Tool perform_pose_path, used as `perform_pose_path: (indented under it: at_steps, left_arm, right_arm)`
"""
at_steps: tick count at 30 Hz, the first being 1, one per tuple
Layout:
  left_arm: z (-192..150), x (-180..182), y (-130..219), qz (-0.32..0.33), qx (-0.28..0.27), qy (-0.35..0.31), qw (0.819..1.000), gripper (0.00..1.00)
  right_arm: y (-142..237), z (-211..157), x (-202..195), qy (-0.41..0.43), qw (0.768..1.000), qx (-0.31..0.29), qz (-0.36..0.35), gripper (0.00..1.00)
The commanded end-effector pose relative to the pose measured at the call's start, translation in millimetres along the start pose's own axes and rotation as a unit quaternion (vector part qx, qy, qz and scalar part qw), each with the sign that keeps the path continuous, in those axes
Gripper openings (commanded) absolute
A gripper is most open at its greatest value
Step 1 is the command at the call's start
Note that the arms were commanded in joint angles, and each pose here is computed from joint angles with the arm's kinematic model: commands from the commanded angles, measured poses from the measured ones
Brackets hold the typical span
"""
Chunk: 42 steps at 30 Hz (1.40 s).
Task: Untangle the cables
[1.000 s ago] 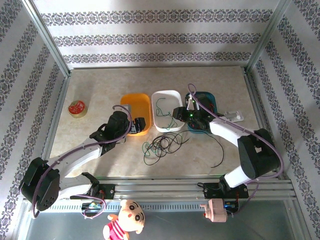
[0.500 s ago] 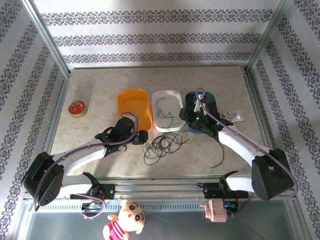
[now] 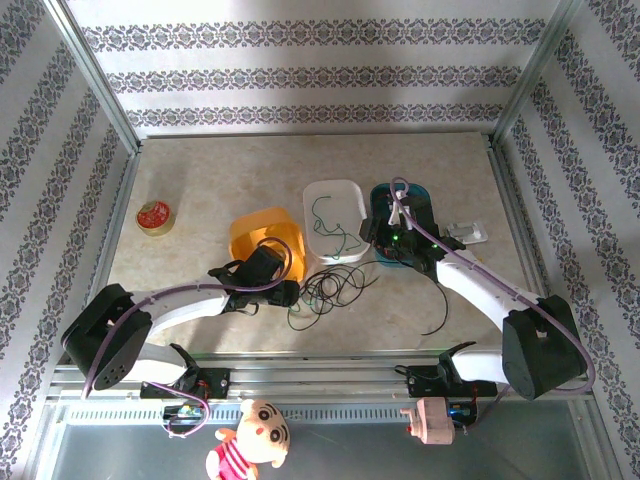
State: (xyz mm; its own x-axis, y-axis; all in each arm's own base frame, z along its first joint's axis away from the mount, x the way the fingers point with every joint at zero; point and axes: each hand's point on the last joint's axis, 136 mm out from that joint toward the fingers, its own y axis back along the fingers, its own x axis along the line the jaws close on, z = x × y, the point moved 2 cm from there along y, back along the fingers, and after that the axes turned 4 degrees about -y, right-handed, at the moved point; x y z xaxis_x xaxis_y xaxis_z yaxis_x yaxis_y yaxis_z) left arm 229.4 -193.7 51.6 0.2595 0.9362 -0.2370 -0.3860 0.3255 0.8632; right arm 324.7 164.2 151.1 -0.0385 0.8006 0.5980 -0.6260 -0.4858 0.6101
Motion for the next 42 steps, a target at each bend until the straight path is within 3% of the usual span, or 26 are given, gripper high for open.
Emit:
perform_pose_path:
  at_steps: [1, 10, 21, 27, 33, 38, 42]
  left_arm:
    - [6, 0, 13, 0.019, 0.000, -0.023, 1.000, 0.75]
    - [44, -5, 39, 0.035, -0.023, -0.057, 0.997, 0.79]
    - [71, 10, 29, 0.044, 0.002, -0.082, 0.996, 0.79]
    - [64, 5, 58, 0.021, -0.015, -0.123, 0.992, 0.80]
    - [26, 8, 79, 0.015, 0.014, -0.144, 0.989, 0.80]
    - [-6, -2, 60, -0.002, 0.059, -0.123, 0.991, 0.79]
    - [-8, 1, 39, 0.019, 0.060, -0.099, 0.993, 0.74]
  right_arm:
    - [1, 7, 2, 0.008, 1.000, -0.005, 0.001, 0.41]
    - [2, 3, 6, 0.012, 1.000, 0.003, 0.016, 0.41]
    - [9, -1, 5, 0.015, 1.000, -0.001, 0.017, 0.41]
    - [17, -6, -3, 0.020, 1.000, -0.009, 0.008, 0.41]
    - [16, -14, -12, 0.015, 1.000, -0.005, 0.000, 0.40]
    - [12, -14, -13, 0.013, 1.000, 0.001, 0.002, 0.40]
    - [10, -14, -10, 0.011, 1.000, 0.006, 0.007, 0.39]
